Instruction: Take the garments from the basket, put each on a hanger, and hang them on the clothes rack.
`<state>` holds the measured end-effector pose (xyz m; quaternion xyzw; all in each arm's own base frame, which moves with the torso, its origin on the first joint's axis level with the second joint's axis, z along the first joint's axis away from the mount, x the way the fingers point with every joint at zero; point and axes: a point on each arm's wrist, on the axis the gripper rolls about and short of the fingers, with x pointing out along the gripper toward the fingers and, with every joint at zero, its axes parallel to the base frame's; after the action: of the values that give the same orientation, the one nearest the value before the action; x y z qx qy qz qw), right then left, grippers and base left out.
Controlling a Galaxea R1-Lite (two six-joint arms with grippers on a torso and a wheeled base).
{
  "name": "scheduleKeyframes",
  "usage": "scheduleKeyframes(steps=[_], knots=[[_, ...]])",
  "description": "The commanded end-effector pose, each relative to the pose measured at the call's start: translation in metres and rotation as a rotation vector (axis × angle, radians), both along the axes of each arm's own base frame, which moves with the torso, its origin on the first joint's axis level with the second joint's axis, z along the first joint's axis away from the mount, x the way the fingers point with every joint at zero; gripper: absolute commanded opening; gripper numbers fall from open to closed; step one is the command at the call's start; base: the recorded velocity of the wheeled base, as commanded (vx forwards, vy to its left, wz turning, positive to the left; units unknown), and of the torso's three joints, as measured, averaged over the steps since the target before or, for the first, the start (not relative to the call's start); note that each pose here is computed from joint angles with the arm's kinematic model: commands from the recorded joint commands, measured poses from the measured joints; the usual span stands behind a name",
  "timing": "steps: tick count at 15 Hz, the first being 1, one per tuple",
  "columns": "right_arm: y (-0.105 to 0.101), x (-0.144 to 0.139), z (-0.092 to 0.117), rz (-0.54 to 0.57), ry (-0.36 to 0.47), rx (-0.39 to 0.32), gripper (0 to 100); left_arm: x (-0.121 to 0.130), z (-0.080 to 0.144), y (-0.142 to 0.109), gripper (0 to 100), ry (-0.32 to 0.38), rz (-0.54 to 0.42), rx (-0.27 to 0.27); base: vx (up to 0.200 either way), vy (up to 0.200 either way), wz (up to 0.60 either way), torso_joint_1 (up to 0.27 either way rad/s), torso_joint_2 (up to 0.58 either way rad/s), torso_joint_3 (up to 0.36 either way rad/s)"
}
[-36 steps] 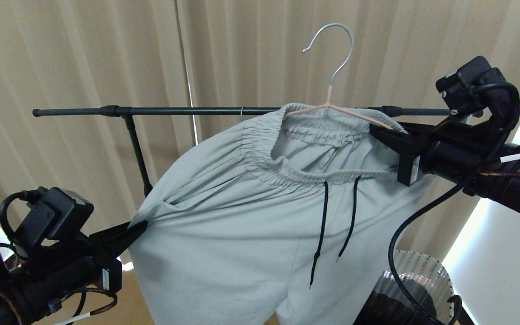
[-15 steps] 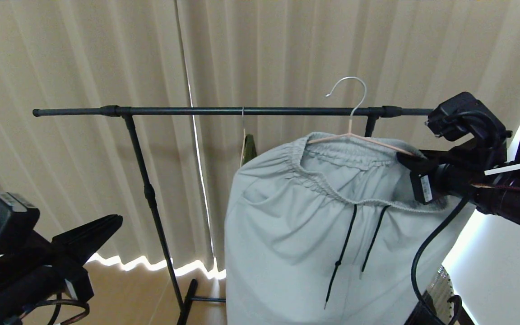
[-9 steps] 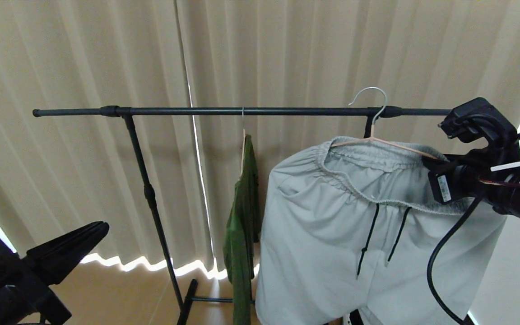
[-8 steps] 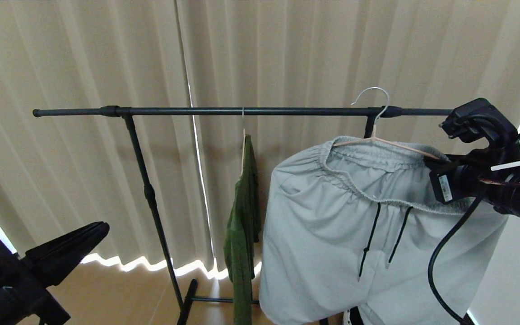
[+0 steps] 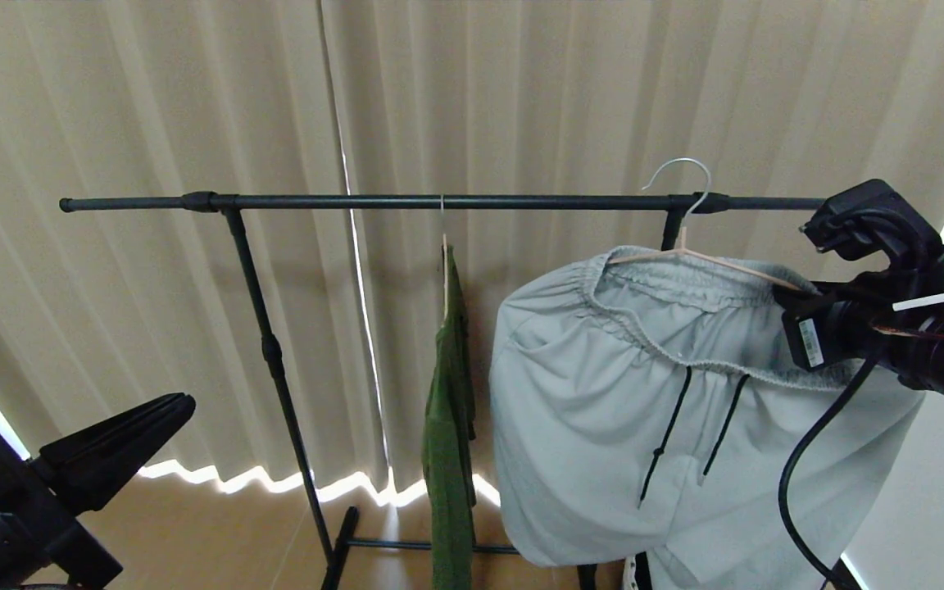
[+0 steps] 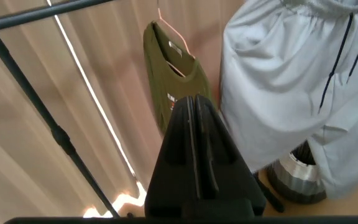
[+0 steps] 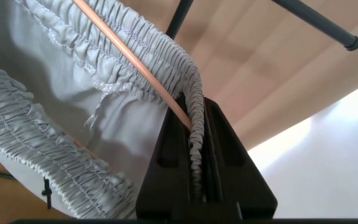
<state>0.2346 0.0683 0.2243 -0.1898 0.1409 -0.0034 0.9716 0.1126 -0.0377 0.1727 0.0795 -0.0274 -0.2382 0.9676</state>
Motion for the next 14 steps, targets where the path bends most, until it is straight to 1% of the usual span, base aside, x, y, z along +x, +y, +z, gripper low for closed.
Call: scheduleKeyframes(steps=[1,4,7,14], knots=[[-0.0006,0.0005,-0.0005,-0.003,0.002,-0.001,0,0.0006,0.0012,-0.0001,0,-0.005,0.001,0.0,0.0,0.0,0.0,0.0,0.0,0.0],[-0.0009,0.0001,-0.0003,-0.007,0.001,-0.002,0,-0.0004,0.0018,0.0003,0,-0.011,0.002,0.002,0.2,0.0,0.0,0.005,0.0,0.007],[-0.0032,0.0009,-0.0004,-0.043,-0.001,-0.01,0,-0.0007,0.0015,0.0006,0,-0.012,0.006,0.004,0.2,0.0,0.0,-0.012,0.0,0.007],[-0.004,0.0033,-0.0027,-0.049,0.007,-0.013,0,-0.0017,-0.0008,0.0008,0,-0.005,0.004,0.006,0.2,0.0,0.0,0.004,0.0,0.002]])
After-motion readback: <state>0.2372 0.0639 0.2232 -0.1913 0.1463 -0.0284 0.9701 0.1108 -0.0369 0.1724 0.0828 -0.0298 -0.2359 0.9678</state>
